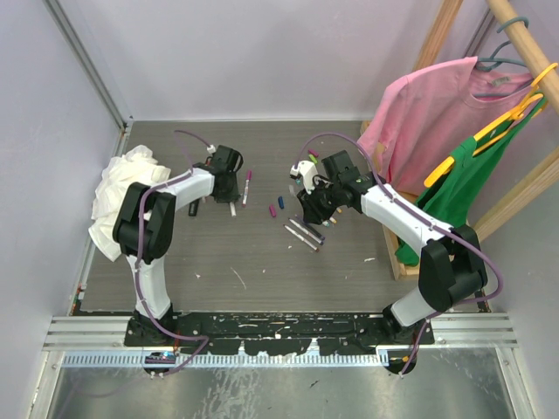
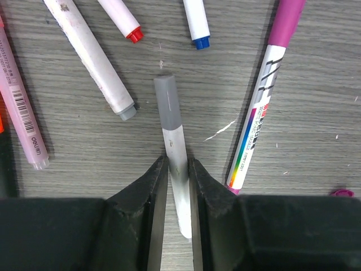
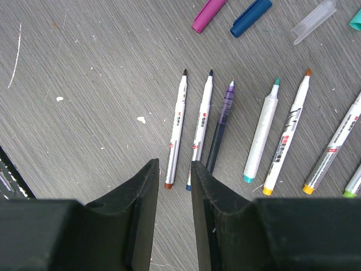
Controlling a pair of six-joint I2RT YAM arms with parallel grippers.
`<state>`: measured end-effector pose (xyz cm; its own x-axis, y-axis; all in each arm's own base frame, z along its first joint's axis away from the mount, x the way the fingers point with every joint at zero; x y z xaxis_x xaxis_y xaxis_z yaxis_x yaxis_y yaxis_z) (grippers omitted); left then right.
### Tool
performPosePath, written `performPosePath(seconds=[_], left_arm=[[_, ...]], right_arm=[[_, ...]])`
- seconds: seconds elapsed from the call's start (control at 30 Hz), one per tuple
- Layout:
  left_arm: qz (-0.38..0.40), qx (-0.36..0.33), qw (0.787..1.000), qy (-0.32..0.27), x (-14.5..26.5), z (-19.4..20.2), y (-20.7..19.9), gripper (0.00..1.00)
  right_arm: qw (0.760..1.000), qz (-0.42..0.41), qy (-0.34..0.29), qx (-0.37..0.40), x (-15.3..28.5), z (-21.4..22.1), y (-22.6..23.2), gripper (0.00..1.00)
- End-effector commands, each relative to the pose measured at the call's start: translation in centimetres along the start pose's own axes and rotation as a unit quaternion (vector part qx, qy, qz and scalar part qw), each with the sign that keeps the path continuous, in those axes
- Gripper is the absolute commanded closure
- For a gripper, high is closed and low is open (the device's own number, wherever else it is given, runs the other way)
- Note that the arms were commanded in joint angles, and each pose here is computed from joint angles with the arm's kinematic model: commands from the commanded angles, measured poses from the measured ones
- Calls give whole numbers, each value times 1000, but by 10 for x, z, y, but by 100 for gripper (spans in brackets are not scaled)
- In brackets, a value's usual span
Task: Open the pen caps
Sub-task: Pick up the pen from the center of the board.
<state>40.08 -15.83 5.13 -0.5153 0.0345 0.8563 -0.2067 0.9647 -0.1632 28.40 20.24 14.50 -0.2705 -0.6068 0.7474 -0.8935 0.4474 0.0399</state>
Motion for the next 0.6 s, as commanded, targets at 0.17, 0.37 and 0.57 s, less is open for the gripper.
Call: performPosePath(seconds=[0.17,0.37,0.57], left_arm=[[2,17,1000,7,1,11,7,84],[15,22,999,-17,20,9,11,96],[48,27,997,-47,45,5,9,100]], right_arm=[[1000,-4,-22,12,7,-10,2,65],[1000,-15,-24,8,5,-11,5,65],[999,-28,-30,7,5,-12,9,65]])
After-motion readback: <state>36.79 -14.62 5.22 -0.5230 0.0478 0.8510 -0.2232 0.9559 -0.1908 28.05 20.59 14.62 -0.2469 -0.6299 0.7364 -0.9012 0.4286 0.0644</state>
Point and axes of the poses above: each gripper's point midway between its finger pads, its own x axis back along the fingers, its own y axis along the line the jaws close on, z = x × y, the point moved 3 cm from there along x, back along the fingers, and after that the axes turned 8 degrees about x, right-handed, at the moved point
